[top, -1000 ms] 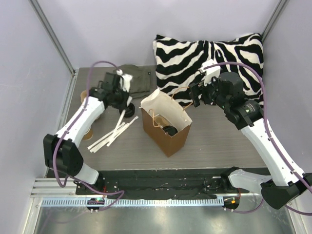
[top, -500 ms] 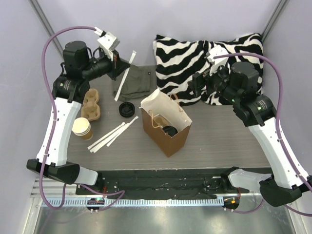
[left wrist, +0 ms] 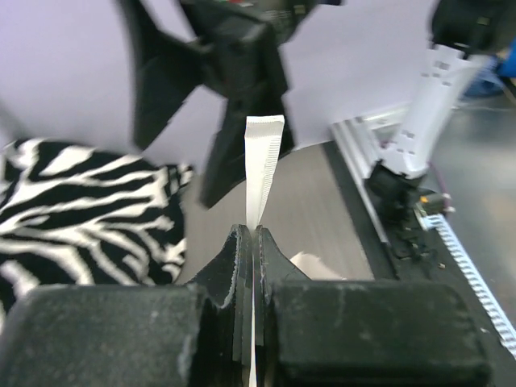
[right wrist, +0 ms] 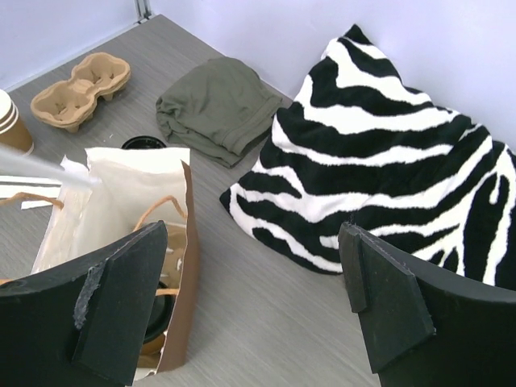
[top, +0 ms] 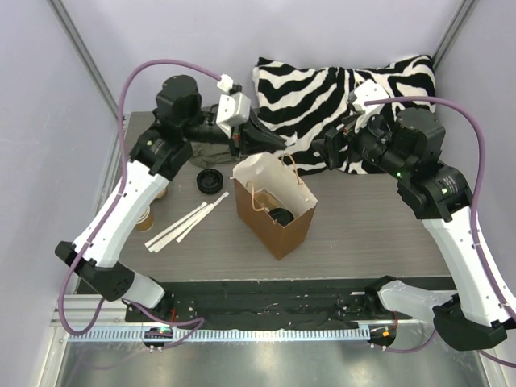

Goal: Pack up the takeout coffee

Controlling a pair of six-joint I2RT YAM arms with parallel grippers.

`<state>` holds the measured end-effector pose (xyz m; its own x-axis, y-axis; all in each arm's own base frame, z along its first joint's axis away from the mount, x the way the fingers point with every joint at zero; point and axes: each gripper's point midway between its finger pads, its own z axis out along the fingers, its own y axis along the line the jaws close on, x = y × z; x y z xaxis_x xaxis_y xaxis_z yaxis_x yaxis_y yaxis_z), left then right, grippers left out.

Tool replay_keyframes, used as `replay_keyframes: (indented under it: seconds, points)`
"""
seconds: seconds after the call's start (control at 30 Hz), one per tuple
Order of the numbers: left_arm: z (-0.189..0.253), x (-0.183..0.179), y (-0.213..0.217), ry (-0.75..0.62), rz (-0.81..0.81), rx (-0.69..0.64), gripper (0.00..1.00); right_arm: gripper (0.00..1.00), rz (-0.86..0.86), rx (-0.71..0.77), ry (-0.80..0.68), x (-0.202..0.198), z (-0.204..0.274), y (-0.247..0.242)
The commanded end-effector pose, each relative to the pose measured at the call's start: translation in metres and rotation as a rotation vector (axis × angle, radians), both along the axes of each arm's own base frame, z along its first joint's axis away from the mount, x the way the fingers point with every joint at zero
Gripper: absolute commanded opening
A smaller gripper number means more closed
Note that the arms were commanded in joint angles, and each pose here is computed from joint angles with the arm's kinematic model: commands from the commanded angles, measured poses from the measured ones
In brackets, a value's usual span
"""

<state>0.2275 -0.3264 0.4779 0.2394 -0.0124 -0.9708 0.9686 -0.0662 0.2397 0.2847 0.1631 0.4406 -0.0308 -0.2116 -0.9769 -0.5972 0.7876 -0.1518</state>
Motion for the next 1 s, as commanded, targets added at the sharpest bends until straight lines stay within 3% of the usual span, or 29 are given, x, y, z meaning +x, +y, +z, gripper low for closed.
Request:
replay_keyframes:
  seconds: [0.0, 0.33, 0.37, 0.47, 0.63, 0.87, 0.97]
  points:
    - [-0.01, -0.025, -0.014, -0.086, -0.204, -0.026, 0.0, 0.96, -0.052, 0.022, -0.006, -0.005, 0.001, -0.012]
    - [-0.089, -0.014, -0.02, -0.108, -0.267, 0.086, 0.0, 0.97, -0.088, 0.02, 0.05, -0.005, -0.019, -0.018]
    - [-0.092, -0.012, -0.02, -0.188, -0.273, 0.086, 0.0, 0.97, -0.09, 0.02, 0.057, -0.004, -0.021, -0.018]
    - [-0.119, -0.012, -0.014, -0.186, -0.272, 0.16, 0.0, 0.97, -0.105, 0.016, 0.074, -0.004, -0.027, -0.021]
    - [-0.172, -0.02, 0.009, -0.312, -0.347, 0.335, 0.0, 0.98, -0.128, -0.004, 0.152, -0.003, -0.048, -0.024]
    - [-0.188, -0.015, 0.016, -0.347, -0.354, 0.391, 0.02, 0.98, -0.079, -0.012, 0.271, -0.015, -0.084, -0.016]
    - [-0.187, -0.011, 0.017, -0.376, -0.346, 0.396, 0.09, 0.97, -0.057, -0.025, 0.311, -0.017, -0.095, -0.012]
